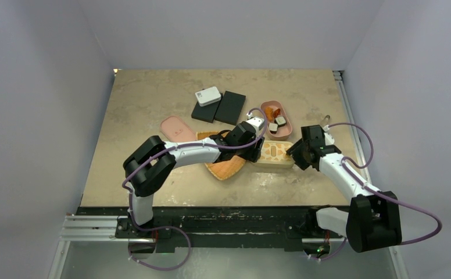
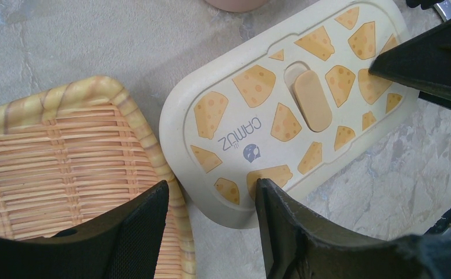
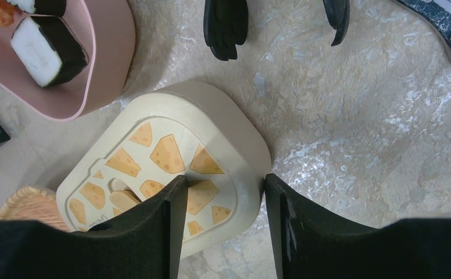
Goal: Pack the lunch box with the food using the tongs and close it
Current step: Close the cover of the packing box, then pick up the cover from the center of the board.
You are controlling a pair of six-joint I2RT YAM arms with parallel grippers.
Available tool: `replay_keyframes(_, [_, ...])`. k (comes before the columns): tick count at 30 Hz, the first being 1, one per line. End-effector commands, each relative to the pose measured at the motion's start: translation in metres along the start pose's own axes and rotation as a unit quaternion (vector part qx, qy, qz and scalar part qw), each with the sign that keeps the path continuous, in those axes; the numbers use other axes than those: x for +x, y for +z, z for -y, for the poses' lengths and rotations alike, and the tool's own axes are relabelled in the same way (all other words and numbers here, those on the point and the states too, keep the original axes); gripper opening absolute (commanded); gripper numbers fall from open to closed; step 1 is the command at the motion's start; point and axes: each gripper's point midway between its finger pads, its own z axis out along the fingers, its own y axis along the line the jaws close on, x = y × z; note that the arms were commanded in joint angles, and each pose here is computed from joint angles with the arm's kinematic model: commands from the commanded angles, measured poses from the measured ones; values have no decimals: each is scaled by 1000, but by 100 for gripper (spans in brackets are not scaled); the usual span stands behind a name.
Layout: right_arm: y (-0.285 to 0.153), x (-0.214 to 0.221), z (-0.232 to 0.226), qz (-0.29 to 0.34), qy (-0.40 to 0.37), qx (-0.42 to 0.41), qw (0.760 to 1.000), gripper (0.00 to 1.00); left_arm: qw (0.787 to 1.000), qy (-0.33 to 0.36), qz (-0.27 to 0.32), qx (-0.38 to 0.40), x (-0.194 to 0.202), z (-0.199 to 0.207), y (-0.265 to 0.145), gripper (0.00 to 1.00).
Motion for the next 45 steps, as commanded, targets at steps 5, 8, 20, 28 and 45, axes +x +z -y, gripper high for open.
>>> replay_keyframes(5, [0, 20, 37, -37, -32, 68, 996, 61, 998, 29, -37, -41, 25, -24, 1, 55])
replay_keyframes(8, [-10, -1, 30, -7, -17, 59, 998, 70, 999, 23, -17, -26, 7, -15, -3, 56])
replay_keyframes(20, [-70, -67, -38, 110, -102, -55, 987, 80, 994, -57, 91, 35, -107, -32, -76, 71])
replay_keyframes(28, [-116, -79, -95, 169, -182, -228, 941, 83, 979, -154, 102, -91, -92, -175, -123, 73])
replay_keyframes(45, [-120, -68, -104, 177, -234, -284, 913, 85, 896, -364, 85, -241, 20, -320, -139, 44])
